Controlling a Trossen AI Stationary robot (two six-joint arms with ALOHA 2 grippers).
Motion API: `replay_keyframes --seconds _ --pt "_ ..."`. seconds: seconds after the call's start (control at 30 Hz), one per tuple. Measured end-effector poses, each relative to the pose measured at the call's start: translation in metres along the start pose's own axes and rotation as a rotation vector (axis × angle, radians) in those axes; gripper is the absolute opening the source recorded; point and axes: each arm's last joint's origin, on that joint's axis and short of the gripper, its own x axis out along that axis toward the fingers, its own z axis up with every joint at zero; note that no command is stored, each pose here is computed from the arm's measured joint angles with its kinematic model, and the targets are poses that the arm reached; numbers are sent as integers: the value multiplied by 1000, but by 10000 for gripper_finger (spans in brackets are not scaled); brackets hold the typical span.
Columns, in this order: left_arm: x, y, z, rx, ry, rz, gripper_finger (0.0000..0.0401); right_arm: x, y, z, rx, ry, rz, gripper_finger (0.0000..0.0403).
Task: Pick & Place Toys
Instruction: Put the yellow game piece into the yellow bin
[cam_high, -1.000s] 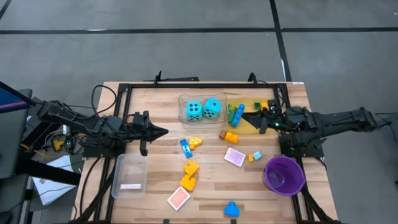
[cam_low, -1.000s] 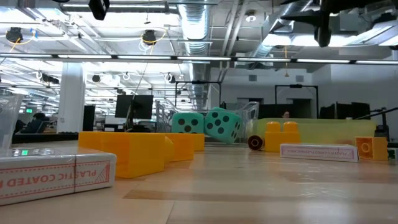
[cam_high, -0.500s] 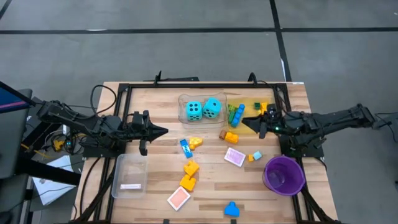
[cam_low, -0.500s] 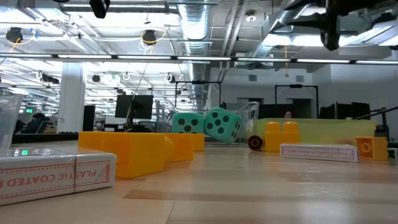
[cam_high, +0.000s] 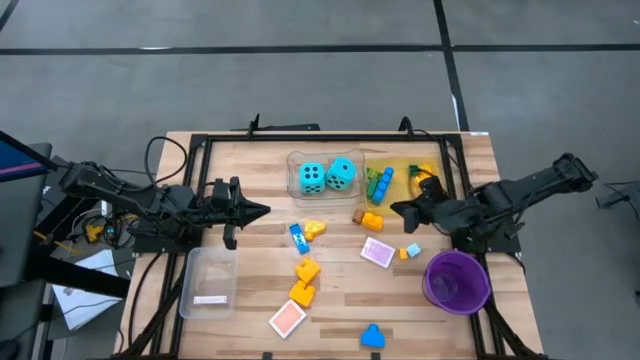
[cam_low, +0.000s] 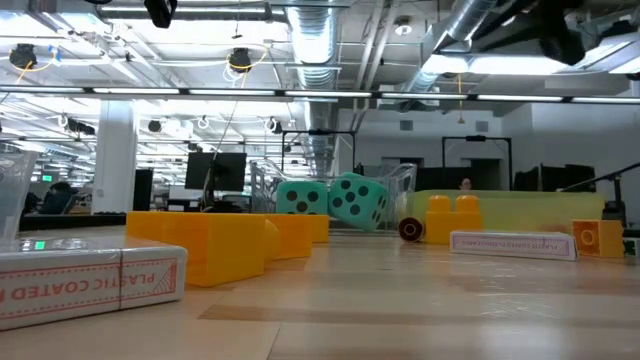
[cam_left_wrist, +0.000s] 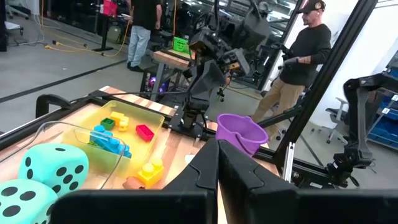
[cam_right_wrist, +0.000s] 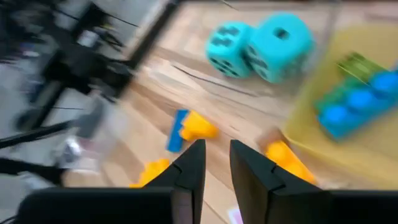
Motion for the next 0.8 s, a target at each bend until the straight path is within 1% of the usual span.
replay_keyframes --seconds 0.1,0.2,0.3,0.47,0.63,0.8 --pt "0 0 0 0 0 0 0 6 7 -3 23 47 -124 65" --pt "0 0 0 0 0 0 0 18 11 -13 26 110 -226 65" --pt "0 0 0 1 1 0 0 34 18 -25 15 176 -274 65" --pt "0 0 0 1 1 0 0 58 31 -43 -27 289 -304 72" --pt "0 0 0 1 2 1 0 72 37 -52 -39 342 -345 107" --pt "0 0 0 1 1 0 0 79 33 -47 4 343 -398 174"
